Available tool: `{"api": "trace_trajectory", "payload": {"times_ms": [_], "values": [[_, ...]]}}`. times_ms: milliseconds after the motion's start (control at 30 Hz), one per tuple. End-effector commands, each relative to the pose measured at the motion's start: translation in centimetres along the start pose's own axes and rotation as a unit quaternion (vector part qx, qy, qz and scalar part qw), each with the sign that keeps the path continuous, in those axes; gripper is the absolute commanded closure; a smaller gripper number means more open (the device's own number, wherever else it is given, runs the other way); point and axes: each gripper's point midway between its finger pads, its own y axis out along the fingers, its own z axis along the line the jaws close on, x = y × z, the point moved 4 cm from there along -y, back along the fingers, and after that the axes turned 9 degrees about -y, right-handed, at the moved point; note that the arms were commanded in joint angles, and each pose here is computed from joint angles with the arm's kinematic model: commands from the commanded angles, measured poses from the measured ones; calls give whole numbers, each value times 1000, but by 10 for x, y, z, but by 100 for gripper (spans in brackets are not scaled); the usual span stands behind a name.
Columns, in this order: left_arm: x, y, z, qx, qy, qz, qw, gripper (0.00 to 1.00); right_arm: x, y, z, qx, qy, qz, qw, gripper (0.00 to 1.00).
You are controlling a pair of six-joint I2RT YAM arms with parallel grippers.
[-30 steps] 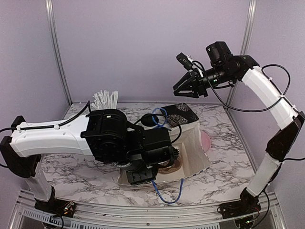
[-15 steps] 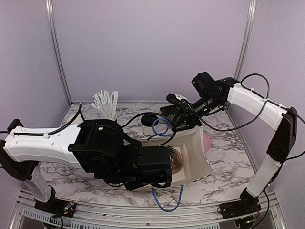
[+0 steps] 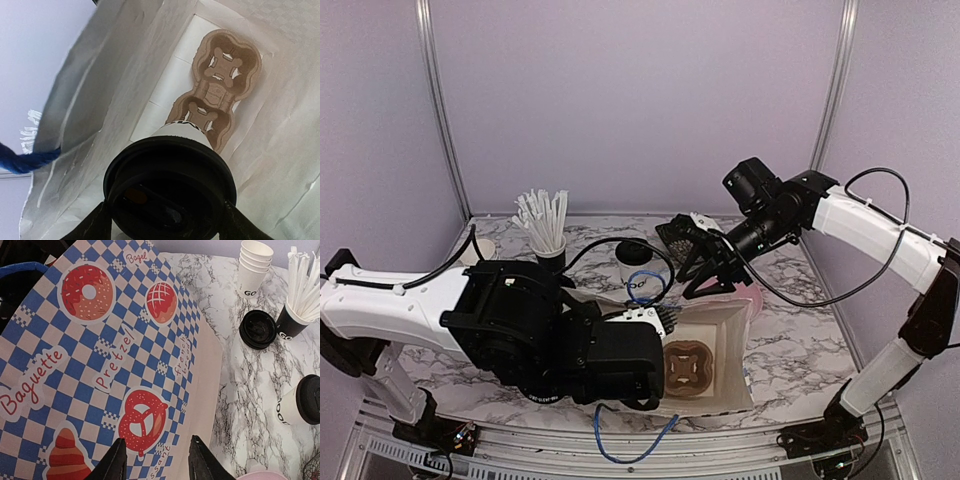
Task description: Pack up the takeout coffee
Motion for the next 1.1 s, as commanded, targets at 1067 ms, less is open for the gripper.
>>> {"api": "trace_trajectory", "payload": {"times_ms": [1067], "values": [[-25, 14, -6, -42, 21, -114, 992, 58, 19, 41, 44, 88, -49, 26, 995, 57]]}}
